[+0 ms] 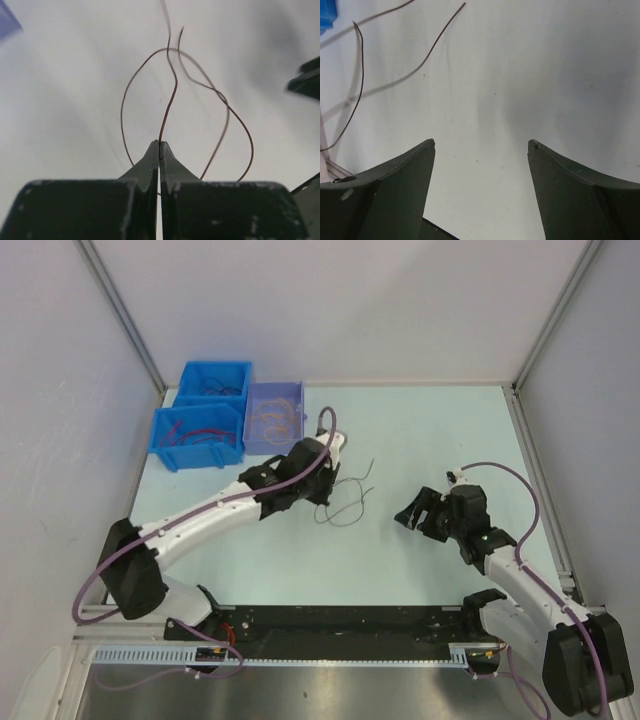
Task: Untangle the cables
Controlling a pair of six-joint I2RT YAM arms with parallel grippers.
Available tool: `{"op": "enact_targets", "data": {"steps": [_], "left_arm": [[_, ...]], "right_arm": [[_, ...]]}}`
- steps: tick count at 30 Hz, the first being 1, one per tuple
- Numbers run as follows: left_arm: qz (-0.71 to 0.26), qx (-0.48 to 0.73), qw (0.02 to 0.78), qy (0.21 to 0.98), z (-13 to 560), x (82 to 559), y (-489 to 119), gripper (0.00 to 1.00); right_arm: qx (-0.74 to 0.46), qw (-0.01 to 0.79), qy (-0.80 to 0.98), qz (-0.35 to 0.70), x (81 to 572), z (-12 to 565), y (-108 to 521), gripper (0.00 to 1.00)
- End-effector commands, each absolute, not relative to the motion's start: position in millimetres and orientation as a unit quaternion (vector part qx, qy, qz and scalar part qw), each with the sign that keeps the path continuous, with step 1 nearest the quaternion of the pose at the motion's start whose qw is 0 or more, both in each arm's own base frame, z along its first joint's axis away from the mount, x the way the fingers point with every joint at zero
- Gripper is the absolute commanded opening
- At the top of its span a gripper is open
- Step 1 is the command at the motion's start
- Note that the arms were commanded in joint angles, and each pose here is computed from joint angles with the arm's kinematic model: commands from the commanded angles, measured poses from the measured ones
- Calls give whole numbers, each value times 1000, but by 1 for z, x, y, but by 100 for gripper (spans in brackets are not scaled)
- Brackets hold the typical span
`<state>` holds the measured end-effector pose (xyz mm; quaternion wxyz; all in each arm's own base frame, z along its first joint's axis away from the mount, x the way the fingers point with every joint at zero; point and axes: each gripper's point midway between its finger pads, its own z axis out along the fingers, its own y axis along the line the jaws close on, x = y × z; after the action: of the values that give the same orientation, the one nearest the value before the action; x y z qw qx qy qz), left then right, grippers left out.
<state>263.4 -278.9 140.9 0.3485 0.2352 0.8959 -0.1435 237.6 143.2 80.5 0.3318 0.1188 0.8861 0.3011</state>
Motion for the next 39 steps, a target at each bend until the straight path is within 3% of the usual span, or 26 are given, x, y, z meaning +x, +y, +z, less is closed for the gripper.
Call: {"op": "enact_targets", "data": {"steps": [1, 5, 9, 12, 17, 26, 39], "left_arm": [[-185, 236, 440, 846, 238, 276, -294, 0], [-214, 231, 533, 785, 341, 281, -300, 0], [-260, 223, 592, 729, 404, 270, -300, 0], [-247, 227, 580, 743, 372, 278, -306, 0], [-251, 254, 481, 801, 294, 275, -332, 0], [-275, 270, 488, 783, 305, 273, -342, 0], [-246, 323, 461, 789, 308, 277, -348, 0]], "right_arm": [[100, 378, 855, 339, 254, 124, 155, 79], [86, 405, 837, 358, 254, 146, 158, 79], [66, 443, 810, 378, 251, 175, 160, 80], [55, 467, 793, 388, 246, 192, 159, 81], [27, 484, 775, 406, 234, 209, 162, 82], [-65, 541, 693, 472, 208, 268, 178, 84], [-198, 540, 660, 483, 197, 298, 212, 86]]}}
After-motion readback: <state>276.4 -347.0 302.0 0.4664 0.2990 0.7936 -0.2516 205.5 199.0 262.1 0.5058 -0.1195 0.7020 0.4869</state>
